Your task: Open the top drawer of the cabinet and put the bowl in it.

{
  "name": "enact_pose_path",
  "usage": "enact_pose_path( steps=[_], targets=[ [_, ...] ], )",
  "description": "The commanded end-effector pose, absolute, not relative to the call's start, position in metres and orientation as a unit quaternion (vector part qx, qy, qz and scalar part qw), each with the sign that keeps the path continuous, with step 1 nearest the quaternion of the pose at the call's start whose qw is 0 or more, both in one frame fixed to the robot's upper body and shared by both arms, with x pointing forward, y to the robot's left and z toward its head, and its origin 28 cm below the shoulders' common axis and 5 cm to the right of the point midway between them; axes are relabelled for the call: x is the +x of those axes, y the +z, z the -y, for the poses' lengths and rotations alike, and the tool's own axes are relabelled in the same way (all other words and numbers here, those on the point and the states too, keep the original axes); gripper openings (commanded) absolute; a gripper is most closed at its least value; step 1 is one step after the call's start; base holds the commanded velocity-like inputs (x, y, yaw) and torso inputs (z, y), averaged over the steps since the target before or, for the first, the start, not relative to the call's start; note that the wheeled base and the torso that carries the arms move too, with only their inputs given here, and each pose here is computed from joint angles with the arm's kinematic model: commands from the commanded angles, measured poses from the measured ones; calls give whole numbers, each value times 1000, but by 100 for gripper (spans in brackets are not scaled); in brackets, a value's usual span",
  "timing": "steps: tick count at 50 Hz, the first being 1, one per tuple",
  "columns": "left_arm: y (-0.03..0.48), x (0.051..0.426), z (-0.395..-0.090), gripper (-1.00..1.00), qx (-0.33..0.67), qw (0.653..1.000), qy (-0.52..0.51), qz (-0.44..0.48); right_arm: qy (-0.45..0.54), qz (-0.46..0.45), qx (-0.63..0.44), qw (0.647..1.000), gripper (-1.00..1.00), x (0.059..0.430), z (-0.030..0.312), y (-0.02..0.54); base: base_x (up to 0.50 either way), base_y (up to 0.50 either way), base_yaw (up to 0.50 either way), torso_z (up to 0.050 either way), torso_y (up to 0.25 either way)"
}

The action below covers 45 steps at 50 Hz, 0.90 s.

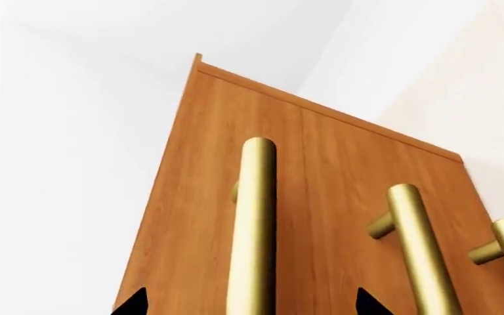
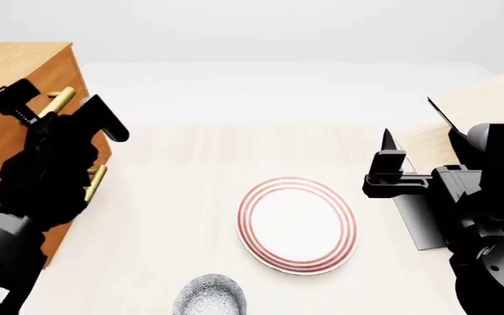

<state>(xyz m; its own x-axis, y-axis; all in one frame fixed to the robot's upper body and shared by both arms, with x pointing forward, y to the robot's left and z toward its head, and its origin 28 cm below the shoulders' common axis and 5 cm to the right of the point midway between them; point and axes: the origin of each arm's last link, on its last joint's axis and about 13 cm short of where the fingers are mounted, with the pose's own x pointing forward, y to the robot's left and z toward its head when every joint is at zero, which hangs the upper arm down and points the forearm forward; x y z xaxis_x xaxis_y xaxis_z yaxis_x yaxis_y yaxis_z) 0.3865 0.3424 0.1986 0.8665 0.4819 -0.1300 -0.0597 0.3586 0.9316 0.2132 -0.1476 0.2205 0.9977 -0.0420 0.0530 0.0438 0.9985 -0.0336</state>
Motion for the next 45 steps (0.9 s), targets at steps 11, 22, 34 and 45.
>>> enact_pose_path(
  steps=[11, 22, 34, 45],
  targets=[
    [192, 388, -348, -100, 529, 804, 178, -205, -18, 25, -18, 999, 100, 214, 146, 221, 0, 0, 0, 0, 0],
    [192, 388, -347, -100, 528, 807, 177, -198, -20, 23, -16, 999, 100, 214, 146, 219, 0, 0, 0, 0, 0],
    [198, 388, -344, -100, 534, 808, 179, -176, -23, 22, -13, 999, 100, 215, 147, 218, 2, 0, 0, 0, 0],
    [199, 387, -331, -100, 539, 814, 157, -151, -23, 23, -14, 999, 100, 213, 147, 218, 0, 0, -1, 0, 0]
  ],
)
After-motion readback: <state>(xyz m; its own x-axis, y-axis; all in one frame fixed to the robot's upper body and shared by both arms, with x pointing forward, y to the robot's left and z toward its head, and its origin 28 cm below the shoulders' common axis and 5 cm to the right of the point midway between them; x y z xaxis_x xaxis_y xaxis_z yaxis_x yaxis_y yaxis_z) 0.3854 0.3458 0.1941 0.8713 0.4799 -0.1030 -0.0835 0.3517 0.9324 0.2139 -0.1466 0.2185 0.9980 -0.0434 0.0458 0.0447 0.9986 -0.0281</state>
